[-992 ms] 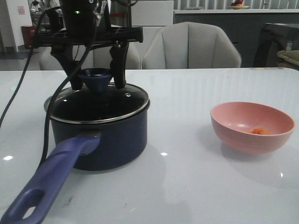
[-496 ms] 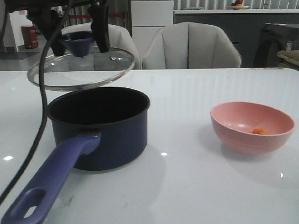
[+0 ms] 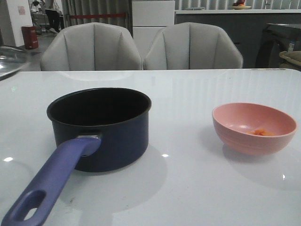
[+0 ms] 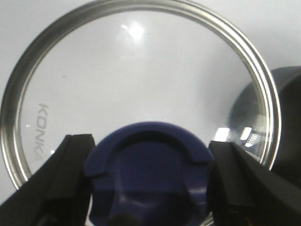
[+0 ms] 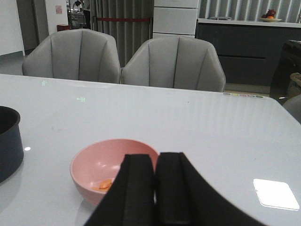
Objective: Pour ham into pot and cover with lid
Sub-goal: 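Lift the glass lid off the pot and move it beside the pot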
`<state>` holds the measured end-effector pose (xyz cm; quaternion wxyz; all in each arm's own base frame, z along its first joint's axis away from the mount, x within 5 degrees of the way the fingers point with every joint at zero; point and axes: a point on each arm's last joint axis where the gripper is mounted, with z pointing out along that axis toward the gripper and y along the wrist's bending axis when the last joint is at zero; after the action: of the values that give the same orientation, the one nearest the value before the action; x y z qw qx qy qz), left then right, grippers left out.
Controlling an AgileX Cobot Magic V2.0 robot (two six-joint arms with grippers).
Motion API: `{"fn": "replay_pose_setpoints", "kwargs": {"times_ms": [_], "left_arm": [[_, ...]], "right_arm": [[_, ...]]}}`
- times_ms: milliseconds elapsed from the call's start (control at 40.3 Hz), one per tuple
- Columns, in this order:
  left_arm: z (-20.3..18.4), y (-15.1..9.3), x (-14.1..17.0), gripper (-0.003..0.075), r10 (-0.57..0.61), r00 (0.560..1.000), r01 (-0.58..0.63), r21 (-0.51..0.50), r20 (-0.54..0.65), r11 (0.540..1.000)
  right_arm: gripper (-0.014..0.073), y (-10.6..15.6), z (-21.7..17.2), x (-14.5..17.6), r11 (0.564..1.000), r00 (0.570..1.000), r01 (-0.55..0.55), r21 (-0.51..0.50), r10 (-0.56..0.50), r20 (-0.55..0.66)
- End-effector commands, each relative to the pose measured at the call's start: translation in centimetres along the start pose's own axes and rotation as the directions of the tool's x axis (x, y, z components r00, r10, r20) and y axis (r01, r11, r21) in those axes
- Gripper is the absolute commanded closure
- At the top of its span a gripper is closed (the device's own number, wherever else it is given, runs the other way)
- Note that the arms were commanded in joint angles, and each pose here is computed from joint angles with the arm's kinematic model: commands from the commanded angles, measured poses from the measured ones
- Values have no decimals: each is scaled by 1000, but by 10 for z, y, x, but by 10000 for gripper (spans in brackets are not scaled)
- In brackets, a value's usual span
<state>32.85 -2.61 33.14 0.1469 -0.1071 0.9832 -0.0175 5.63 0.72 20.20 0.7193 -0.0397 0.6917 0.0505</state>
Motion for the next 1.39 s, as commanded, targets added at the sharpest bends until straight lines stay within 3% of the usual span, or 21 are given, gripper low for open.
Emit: {"fn": "replay_pose_setpoints", "kwargs": {"times_ms": [0, 198, 298, 620, 1042, 1141, 1364], "left_arm": [[-27, 33, 7, 599, -44, 997, 44, 8, 58, 999], [-6, 71, 16, 599, -95, 995, 94, 30, 18, 995], [9, 77, 19, 599, -98, 995, 96, 63, 28, 993], [54, 66, 16, 594, -57, 997, 49, 143, 55, 989], [115, 45, 13, 591, 27, 996, -14, 139, -86, 990], [121, 40, 14, 524, 68, 993, -53, 143, -99, 988], [129, 32, 15, 185, 93, 990, -76, 147, -108, 986]], "right_arm": [[434, 0, -2, -5, 1000, 996, 12, -4, -12, 94], [434, 0, -2, -5, 1000, 996, 12, -4, -12, 94], [434, 0, -2, -5, 1000, 996, 12, -4, -12, 94], [434, 0, -2, -5, 1000, 996, 12, -4, -12, 94], [434, 0, -2, -5, 1000, 996, 12, -4, -12, 94], [434, 0, -2, -5, 1000, 996, 12, -4, -12, 94], [434, 0, -2, -5, 1000, 996, 12, -3, -12, 94]]}}
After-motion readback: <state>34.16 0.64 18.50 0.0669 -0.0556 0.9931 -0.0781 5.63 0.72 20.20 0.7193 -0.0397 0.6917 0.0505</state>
